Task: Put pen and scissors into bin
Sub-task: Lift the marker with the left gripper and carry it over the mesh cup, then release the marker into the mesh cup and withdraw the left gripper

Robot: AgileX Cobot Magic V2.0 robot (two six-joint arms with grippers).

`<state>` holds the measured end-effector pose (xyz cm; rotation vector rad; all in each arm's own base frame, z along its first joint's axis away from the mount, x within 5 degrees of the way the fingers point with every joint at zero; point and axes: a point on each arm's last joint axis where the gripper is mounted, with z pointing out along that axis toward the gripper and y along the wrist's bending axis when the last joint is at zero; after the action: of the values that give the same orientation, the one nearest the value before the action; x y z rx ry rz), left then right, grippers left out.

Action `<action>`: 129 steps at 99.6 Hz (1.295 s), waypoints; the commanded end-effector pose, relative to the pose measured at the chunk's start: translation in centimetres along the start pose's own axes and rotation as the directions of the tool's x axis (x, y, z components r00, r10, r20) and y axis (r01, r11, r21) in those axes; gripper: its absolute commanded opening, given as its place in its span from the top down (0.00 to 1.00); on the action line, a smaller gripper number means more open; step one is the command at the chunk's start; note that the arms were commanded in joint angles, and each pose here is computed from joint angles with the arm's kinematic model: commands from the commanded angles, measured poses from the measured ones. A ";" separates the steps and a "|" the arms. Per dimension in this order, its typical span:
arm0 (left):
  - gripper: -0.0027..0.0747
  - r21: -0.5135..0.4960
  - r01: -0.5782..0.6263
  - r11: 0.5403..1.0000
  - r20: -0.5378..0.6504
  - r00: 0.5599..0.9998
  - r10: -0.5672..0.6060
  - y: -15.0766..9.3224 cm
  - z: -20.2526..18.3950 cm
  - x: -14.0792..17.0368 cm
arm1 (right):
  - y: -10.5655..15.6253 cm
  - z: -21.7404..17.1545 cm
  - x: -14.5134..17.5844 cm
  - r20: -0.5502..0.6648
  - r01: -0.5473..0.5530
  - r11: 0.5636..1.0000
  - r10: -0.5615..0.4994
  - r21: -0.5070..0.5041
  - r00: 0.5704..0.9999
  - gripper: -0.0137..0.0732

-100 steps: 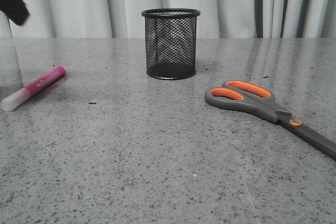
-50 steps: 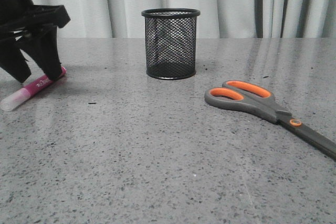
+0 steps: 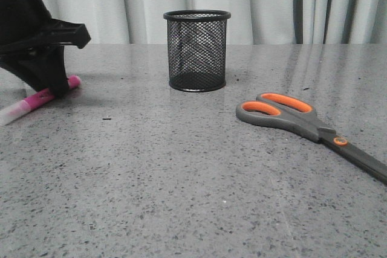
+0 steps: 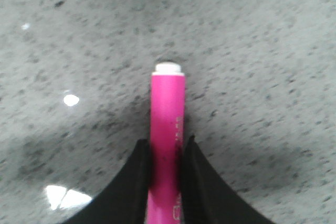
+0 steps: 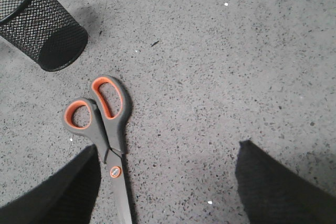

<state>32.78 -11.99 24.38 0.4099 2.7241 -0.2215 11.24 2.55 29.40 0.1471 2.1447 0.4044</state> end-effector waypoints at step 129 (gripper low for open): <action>0.60 0.239 -0.143 0.960 0.895 0.415 -0.161 -14.0 -4.5 -5.8 | 0.3 -0.5 -1.7 0.104 0.037 0.999 -0.037 0.001 0.994 0.28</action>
<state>32.69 -26.16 28.08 0.2683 1.7184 -0.6026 11.30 2.45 29.45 0.1369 2.1366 0.3846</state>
